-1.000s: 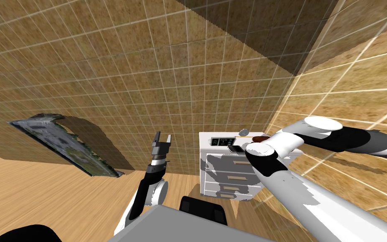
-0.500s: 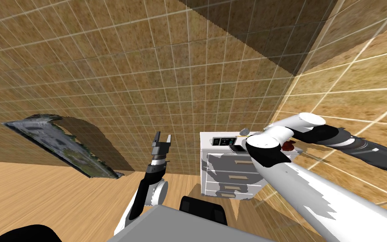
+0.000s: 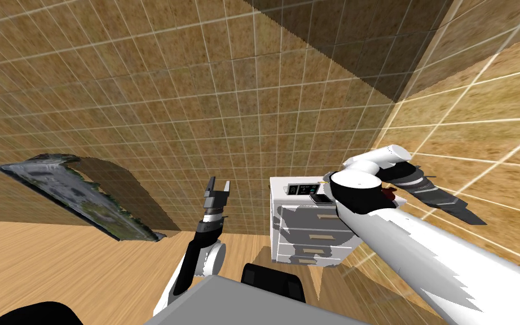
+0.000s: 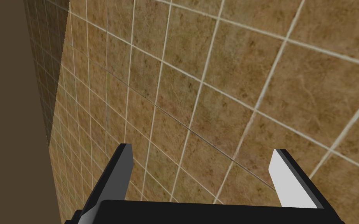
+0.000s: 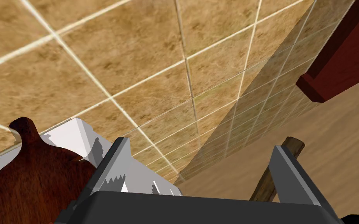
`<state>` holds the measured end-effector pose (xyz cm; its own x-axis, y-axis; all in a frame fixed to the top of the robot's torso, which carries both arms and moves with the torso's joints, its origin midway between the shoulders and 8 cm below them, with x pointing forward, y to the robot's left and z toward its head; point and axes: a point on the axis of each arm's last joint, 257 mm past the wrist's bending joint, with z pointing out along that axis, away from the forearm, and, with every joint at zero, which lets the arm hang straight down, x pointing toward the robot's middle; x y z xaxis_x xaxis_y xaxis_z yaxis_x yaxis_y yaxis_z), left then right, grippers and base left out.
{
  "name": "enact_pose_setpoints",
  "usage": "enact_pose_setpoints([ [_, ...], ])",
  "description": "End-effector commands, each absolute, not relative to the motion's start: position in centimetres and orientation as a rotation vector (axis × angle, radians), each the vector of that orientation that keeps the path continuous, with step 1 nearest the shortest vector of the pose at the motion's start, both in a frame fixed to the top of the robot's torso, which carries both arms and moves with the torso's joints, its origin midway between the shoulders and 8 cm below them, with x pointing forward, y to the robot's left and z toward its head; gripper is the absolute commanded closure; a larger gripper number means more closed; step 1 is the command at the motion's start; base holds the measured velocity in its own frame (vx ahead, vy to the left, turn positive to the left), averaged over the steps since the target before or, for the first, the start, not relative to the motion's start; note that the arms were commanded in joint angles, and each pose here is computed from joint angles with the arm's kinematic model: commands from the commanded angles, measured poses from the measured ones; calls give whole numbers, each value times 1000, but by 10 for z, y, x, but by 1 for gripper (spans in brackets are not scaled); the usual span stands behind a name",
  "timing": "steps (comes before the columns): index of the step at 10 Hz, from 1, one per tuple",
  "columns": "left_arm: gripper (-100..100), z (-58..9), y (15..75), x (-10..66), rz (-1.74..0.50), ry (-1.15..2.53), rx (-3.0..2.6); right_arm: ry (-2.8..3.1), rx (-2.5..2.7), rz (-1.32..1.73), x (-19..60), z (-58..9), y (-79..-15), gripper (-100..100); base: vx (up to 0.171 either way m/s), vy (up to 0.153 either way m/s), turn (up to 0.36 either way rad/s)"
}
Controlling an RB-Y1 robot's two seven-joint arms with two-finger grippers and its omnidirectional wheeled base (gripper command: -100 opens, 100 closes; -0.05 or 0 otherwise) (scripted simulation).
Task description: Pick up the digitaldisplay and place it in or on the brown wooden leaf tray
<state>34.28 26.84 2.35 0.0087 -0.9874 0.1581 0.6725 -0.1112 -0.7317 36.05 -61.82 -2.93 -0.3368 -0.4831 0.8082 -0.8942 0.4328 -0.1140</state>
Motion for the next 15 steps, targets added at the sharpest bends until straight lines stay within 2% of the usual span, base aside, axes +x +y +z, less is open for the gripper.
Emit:
enact_pose_setpoints([
  [1, 0, 24, 268, 343, -1525, 535, -776, -2014, 1244, 729, 385, -34, -599, -100, -7, 48, -23],
  [8, 0, 24, 268, 343, -1525, 535, -776, -2100, 1504, 663, 445, -45, -536, -100, -8, 31, -14],
  [9, 0, 24, 268, 343, -1525, 535, -776, -2120, 1626, 612, 466, -52, -503, -100, -19, 33, -39],
  [11, 0, 24, 268, 343, -1525, 535, -776, -2125, 1630, 622, 468, -47, -501, -100, -8, 29, -7],
  [12, 0, 24, 268, 343, -1525, 535, -776, -2145, 1744, 573, 485, -47, -467, -100, -9, 37, -37],
  [15, 0, 24, 268, 343, -1525, 535, -776, -2138, 1874, 528, 503, -44, -430, -100, -15, 38, -18],
])
